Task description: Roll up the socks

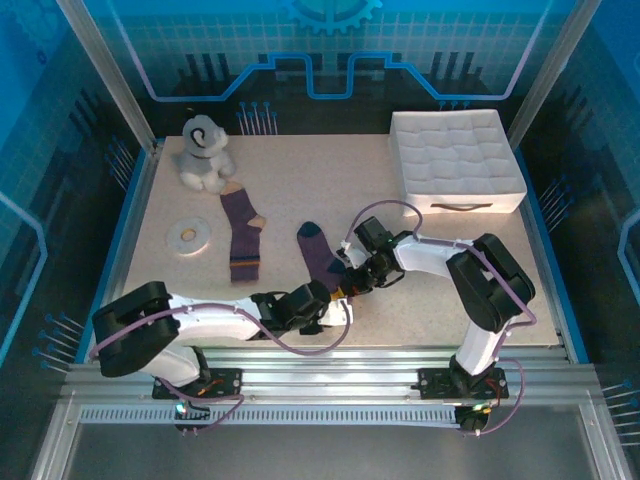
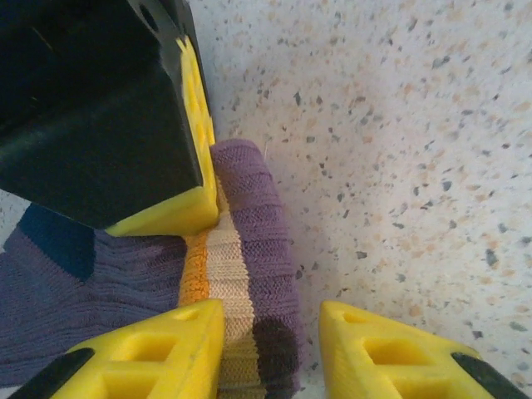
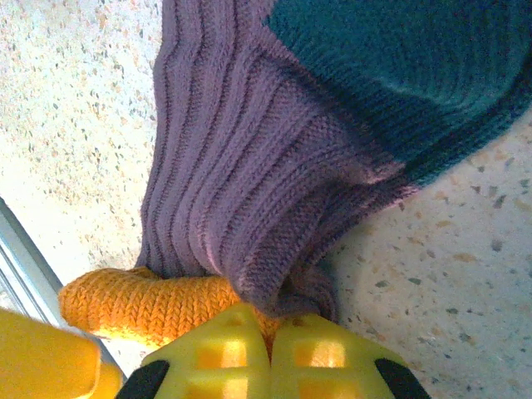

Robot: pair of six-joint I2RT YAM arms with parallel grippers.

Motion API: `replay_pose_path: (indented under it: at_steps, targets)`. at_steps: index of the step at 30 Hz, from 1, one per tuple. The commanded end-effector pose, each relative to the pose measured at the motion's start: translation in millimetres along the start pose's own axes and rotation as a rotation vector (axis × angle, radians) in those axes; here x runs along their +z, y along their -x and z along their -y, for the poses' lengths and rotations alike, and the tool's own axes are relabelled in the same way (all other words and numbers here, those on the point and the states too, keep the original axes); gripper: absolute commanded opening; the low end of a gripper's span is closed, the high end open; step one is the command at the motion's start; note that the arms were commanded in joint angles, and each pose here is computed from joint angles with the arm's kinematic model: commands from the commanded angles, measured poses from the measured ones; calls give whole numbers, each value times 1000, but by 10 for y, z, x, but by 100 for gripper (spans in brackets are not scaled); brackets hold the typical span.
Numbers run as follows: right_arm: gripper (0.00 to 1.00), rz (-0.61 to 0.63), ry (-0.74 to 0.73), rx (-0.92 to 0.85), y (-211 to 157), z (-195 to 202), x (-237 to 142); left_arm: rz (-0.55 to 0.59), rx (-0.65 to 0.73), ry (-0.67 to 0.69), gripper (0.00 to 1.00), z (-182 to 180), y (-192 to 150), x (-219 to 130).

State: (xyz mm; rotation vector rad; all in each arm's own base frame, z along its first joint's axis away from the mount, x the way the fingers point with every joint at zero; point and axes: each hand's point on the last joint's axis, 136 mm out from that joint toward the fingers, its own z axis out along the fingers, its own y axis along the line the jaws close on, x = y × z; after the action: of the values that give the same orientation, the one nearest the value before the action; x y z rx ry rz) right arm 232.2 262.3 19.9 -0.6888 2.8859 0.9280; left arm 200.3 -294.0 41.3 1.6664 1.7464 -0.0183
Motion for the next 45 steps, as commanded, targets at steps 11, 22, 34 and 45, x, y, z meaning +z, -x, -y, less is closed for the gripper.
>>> replay_pose_path:
  at_steps: [11,22,34,45]
  targets:
    - [0,-140,-73,61,-338,257,113,-155,119,42,34,3,-413,265]
    - [0,-148,26,90,-304,158,76,-278,155,-39,4,158,-685,406]
    - [34,267,38,-28,76,43,-810,-273,64,-170,0,235,-420,314]
    - [44,673,-232,-208,-88,141,-1804,-201,-169,-197,0,210,149,398]
